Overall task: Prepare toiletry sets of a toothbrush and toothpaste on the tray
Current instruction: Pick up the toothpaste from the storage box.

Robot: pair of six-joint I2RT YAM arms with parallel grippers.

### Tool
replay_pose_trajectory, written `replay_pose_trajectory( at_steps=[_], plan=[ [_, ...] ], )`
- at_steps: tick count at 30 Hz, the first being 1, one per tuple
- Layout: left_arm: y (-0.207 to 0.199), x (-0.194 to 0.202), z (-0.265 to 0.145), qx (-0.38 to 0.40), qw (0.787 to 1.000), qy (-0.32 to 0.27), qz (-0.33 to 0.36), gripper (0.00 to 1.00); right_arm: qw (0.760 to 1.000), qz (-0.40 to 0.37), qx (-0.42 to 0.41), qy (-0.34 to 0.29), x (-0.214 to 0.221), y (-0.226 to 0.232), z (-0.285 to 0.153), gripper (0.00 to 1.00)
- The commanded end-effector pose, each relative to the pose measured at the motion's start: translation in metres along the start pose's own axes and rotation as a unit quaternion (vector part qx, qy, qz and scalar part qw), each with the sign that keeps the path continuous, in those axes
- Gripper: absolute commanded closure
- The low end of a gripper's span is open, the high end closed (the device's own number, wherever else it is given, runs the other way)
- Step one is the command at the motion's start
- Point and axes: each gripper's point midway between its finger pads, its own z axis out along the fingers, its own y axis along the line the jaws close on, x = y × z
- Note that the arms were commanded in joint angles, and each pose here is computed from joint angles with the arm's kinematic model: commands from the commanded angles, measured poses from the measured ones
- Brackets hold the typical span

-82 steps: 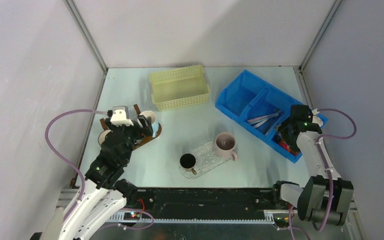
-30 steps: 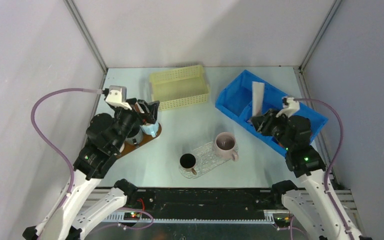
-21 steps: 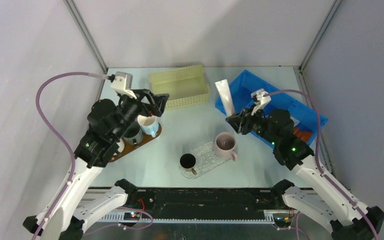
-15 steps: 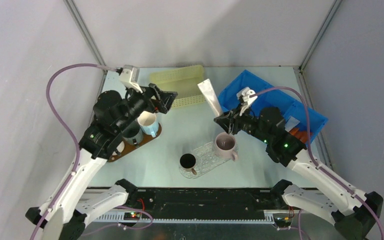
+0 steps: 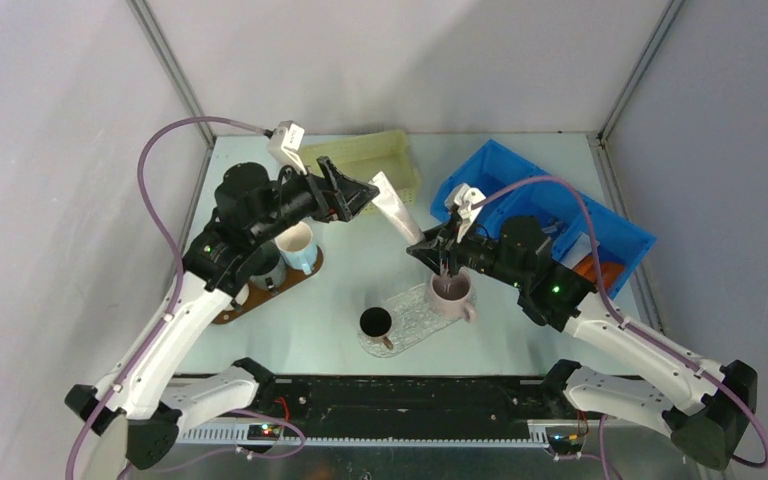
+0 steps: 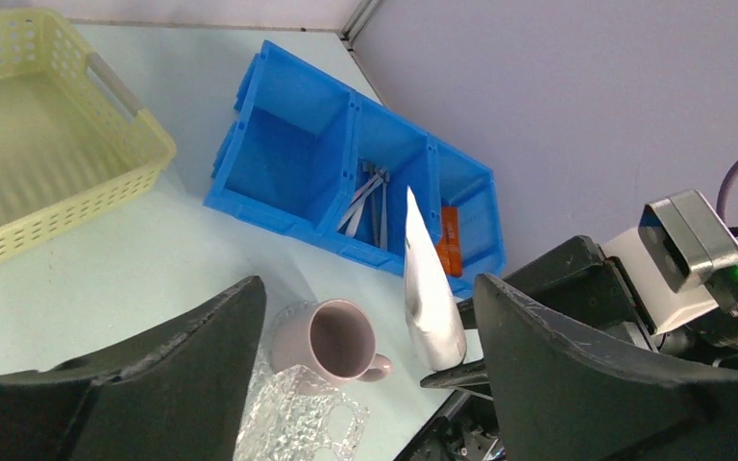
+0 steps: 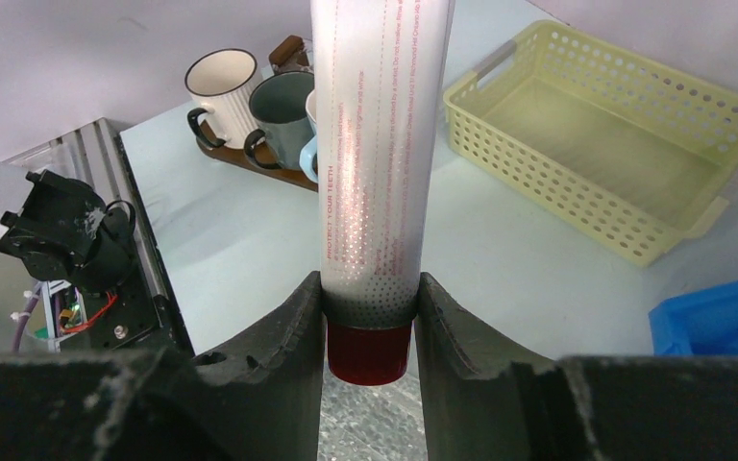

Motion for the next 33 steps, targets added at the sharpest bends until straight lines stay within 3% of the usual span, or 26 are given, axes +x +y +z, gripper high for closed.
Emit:
replay_pose_trajectory(
  at_steps=[1,10,14,15,17,19,23,26,28,33],
  plan=[
    [-0.021,-0.013,0.003,0.037,0.999,-0.007,-0.019,0.19,0.997,-0.041,-0.023,-0.067,-0.05,0.013,-0.002,1.0],
    [-0.03,-0.007,0.011,0.06,0.997,0.016,-0.037,0.45,0.996,-0.063,-0.038,-0.058,-0.046,0.019,-0.003,1.0],
    [-0.033,-0.005,0.01,0.066,0.997,0.023,-0.04,0.69,0.996,-0.062,-0.038,-0.054,-0.044,0.019,-0.003,1.0],
    [-0.032,-0.005,0.009,0.065,0.997,0.022,-0.04,0.82,0.996,-0.061,-0.038,-0.052,-0.043,0.019,-0.003,1.0],
    [-0.031,-0.008,0.006,0.06,0.997,0.015,-0.036,0.97,0.996,-0.07,-0.034,-0.05,-0.041,0.017,-0.002,1.0],
    [-0.03,-0.011,0.002,0.054,0.998,0.007,-0.027,1.0,0.996,-0.073,-0.03,-0.049,-0.041,0.015,-0.002,1.0],
    [-0.024,-0.019,-0.006,0.029,1.0,-0.009,0.0,1.0,0.996,-0.075,-0.02,-0.048,-0.041,0.012,-0.003,0.78],
    [-0.01,-0.029,-0.015,-0.013,0.999,-0.028,0.03,1.0,0.996,-0.074,-0.007,-0.044,-0.04,0.007,-0.006,0.44],
    [-0.003,-0.039,-0.023,-0.042,0.997,-0.043,0.051,1.0,0.996,-0.075,0.005,-0.045,-0.041,0.004,-0.01,0.31],
    [0.036,-0.067,-0.049,-0.161,0.977,-0.084,0.112,1.0,0.996,-0.071,0.034,-0.032,-0.036,-0.005,-0.018,0.14]
  ],
)
